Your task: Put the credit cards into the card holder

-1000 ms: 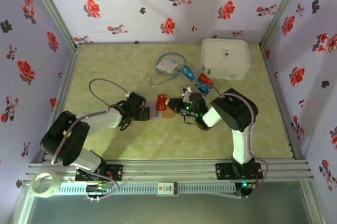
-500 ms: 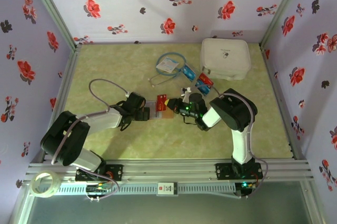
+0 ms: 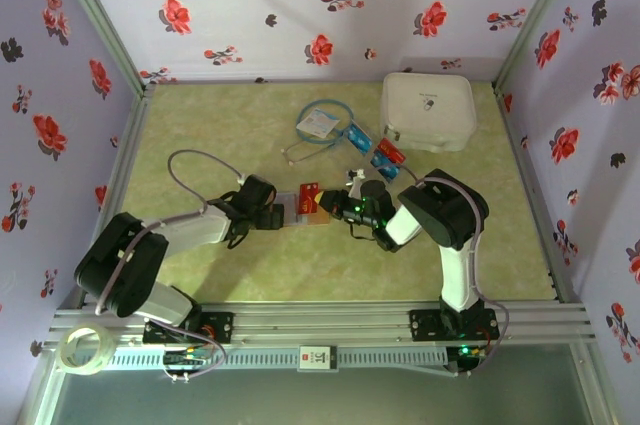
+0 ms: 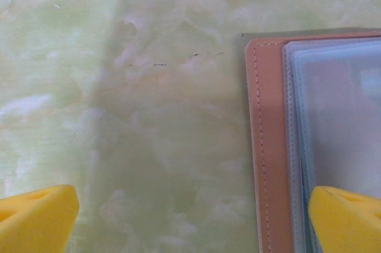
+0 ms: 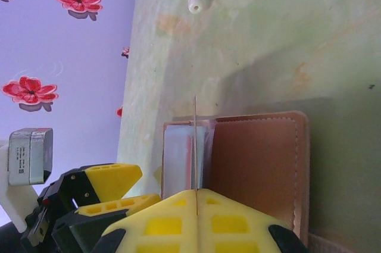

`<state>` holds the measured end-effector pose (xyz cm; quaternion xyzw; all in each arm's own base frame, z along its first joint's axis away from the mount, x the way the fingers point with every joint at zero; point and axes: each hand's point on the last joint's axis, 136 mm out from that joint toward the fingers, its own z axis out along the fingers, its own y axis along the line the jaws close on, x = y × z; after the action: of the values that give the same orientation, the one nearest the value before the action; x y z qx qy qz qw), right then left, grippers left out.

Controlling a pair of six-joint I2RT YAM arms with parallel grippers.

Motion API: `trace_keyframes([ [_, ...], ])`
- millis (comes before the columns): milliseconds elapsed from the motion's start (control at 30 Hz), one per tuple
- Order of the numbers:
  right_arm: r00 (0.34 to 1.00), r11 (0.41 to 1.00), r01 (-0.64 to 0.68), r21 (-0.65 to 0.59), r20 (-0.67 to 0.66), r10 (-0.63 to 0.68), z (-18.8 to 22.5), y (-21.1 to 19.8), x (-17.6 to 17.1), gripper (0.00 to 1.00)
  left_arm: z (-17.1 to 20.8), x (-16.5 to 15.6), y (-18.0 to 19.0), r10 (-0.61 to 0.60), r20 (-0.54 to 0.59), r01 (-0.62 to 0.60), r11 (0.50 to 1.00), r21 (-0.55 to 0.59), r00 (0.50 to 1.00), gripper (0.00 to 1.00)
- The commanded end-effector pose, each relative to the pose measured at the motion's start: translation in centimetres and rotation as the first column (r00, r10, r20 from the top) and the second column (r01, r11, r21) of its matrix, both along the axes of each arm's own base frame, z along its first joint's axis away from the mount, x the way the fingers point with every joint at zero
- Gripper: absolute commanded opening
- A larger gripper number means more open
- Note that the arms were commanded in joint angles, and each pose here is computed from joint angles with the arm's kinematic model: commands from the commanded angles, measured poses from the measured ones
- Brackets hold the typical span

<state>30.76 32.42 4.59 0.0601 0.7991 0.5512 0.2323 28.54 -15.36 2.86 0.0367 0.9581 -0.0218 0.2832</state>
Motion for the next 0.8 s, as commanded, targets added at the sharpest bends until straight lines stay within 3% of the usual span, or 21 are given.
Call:
trace_keyframes([
  [0, 0.999, 0.999, 0.008, 0.051, 0.048, -0.010, 1.9, 0.2, 0.5, 0.00, 0.5, -0.4, 0.4, 0.001, -0.010, -0.001, 1.000, 0.005, 1.000, 1.00],
  [767, 0.999, 0.999, 0.000, 0.052, 0.040, -0.002, 0.7, 0.4, 0.6, 0.00, -1.0, -0.6, 0.8, 0.005, -0.040, -0.004, 0.999, 0.032, 0.999, 1.00],
])
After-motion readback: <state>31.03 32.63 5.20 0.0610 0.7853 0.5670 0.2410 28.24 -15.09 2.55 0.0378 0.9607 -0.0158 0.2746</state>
